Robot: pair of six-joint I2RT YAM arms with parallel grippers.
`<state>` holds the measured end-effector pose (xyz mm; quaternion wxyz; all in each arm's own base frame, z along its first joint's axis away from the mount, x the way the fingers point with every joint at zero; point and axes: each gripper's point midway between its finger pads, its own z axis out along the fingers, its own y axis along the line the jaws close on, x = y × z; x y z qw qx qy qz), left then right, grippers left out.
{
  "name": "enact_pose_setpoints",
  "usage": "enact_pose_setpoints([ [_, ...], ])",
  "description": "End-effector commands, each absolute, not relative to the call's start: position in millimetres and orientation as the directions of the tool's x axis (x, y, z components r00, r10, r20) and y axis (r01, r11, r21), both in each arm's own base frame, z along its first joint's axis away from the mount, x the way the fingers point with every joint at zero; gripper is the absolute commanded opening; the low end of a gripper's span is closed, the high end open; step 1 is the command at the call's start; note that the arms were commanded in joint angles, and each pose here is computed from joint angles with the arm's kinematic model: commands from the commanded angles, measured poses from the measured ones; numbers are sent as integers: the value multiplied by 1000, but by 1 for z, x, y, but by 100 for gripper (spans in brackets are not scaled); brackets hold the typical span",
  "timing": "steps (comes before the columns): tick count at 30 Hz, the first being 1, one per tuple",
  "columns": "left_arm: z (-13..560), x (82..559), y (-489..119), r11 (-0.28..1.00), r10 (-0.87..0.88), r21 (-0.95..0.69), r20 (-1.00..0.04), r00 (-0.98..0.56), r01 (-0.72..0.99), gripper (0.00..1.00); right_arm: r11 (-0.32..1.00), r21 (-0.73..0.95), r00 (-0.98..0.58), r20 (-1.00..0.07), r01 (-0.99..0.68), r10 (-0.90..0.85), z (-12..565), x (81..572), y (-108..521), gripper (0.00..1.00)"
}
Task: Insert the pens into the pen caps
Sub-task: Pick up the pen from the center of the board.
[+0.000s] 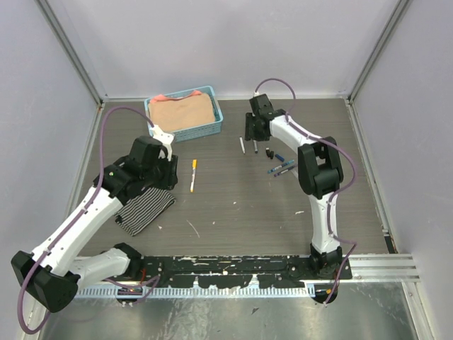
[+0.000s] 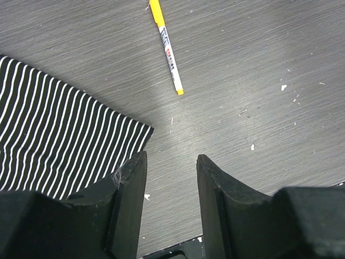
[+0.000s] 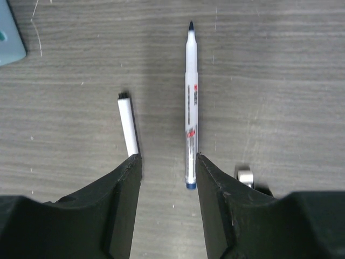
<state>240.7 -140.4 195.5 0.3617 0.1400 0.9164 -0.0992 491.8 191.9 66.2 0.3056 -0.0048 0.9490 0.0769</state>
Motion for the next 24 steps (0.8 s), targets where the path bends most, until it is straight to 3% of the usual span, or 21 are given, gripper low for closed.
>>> enact_pose_setpoints([
  [1,200,240,-141,940,169,-94,-709,-685,329,49,992,114,-764,-645,-50,35,89,522,185,50],
  [19,197,245,-132,943,225,-21,-699,-679,333,49,994,89,-807,-591,-58,6,48,538,181,44],
  [24,196,245,-132,943,224,-20,-698,-680,332,50,997,63,-819,-574,-45,-1,39,537,176,35],
])
